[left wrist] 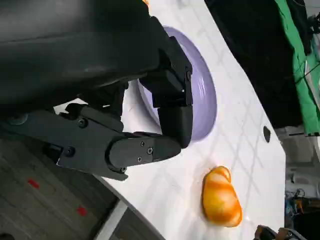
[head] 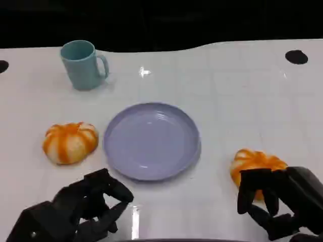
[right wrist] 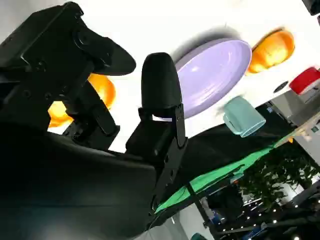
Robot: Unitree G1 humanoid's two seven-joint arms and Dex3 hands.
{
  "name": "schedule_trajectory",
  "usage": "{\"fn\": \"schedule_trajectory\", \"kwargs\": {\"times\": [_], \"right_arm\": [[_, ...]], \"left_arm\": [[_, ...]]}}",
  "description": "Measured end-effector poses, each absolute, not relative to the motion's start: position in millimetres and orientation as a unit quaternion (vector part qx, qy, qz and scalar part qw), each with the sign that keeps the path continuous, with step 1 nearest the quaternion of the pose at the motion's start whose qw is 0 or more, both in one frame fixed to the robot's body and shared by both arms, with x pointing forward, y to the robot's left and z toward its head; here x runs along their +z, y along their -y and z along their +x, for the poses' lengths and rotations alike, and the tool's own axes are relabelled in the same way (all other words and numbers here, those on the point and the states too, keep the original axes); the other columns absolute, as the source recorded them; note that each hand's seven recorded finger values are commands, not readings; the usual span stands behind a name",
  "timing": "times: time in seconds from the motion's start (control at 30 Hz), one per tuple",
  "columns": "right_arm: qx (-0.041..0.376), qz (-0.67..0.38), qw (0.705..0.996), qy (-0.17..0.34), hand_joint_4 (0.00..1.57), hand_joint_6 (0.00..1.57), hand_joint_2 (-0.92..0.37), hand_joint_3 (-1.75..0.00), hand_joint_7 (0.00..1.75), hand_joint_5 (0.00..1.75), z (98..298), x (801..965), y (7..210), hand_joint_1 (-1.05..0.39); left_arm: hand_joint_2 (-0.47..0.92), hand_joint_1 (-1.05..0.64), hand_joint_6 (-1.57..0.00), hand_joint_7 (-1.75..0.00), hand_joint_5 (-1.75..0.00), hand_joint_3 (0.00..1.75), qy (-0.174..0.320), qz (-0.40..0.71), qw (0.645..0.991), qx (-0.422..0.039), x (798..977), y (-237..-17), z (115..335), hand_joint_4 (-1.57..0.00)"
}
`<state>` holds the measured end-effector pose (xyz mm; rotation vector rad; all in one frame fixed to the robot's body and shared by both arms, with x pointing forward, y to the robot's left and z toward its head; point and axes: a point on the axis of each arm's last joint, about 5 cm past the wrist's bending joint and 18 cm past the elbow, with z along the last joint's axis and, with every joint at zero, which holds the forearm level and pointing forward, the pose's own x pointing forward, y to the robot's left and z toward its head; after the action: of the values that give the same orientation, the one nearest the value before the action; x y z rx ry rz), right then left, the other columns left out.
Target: Grasp the bread from the table and place it into the plate.
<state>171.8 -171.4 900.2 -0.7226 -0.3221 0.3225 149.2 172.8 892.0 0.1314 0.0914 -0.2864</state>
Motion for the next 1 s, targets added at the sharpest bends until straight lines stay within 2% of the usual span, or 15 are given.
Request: {"fn": "schedule_trajectory", "kwargs": {"times": [0.77,1.0], "right_arm": [[0.157,-0.355,0.909,0.155,1.00,0.96,-0.24,-1.24,1.26,1.75,171.9,900.1,171.2,-0.05],[0.157,-0.349,0.910,0.158,0.95,0.96,-0.21,-1.31,1.09,1.74,171.8,900.2,171.0,-0.06]], "left_arm": [[0.92,-0.35,-0.59,-1.35,-1.75,0.47,-0.044,0.065,0.987,-0.142,892.2,-173.0,149.3,-0.64],[0.92,-0.36,-0.59,-1.35,-1.75,0.47,-0.044,0.065,0.987,-0.142,892.2,-173.1,149.3,-0.65]]}}
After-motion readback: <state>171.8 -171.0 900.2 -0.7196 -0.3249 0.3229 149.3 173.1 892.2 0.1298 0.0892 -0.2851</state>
